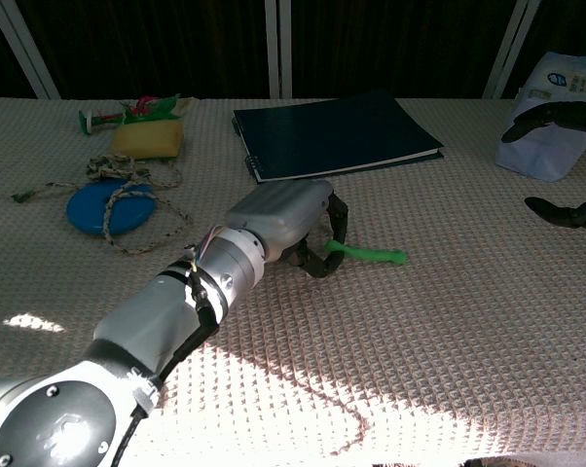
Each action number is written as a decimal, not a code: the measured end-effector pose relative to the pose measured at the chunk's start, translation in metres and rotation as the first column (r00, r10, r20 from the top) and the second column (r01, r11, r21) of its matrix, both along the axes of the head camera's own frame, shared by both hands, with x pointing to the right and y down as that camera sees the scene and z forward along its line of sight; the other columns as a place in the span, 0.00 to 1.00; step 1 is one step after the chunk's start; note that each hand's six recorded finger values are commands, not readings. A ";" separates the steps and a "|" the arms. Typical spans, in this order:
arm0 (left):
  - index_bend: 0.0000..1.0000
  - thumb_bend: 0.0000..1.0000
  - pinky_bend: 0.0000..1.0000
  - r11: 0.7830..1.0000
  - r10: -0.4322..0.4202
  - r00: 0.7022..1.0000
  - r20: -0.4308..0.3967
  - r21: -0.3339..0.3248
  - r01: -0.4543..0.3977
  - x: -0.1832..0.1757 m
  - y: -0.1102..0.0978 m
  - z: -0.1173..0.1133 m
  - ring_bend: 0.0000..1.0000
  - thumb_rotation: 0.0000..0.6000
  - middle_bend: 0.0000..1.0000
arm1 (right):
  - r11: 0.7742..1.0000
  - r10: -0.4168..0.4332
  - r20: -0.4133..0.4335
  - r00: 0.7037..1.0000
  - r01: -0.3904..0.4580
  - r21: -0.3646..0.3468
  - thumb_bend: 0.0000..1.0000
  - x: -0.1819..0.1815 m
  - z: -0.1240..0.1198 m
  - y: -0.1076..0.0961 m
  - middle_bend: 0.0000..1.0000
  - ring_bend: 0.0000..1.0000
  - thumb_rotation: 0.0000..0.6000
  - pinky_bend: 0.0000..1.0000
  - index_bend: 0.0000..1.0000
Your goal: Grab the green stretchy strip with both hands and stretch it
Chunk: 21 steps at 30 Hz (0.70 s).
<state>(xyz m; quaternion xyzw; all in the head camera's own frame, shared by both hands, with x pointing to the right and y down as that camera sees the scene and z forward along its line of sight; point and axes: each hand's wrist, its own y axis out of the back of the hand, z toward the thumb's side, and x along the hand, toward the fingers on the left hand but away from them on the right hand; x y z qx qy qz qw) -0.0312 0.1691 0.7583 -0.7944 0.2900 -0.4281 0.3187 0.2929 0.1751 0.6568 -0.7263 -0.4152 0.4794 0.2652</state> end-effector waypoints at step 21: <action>0.58 0.42 0.23 0.999 -0.027 1.000 0.008 -0.033 0.028 -0.005 -0.005 0.000 0.20 0.97 0.34 | 0.988 -0.014 0.124 0.992 0.033 -0.149 0.33 -0.057 0.064 0.001 0.02 0.00 1.00 0.00 0.37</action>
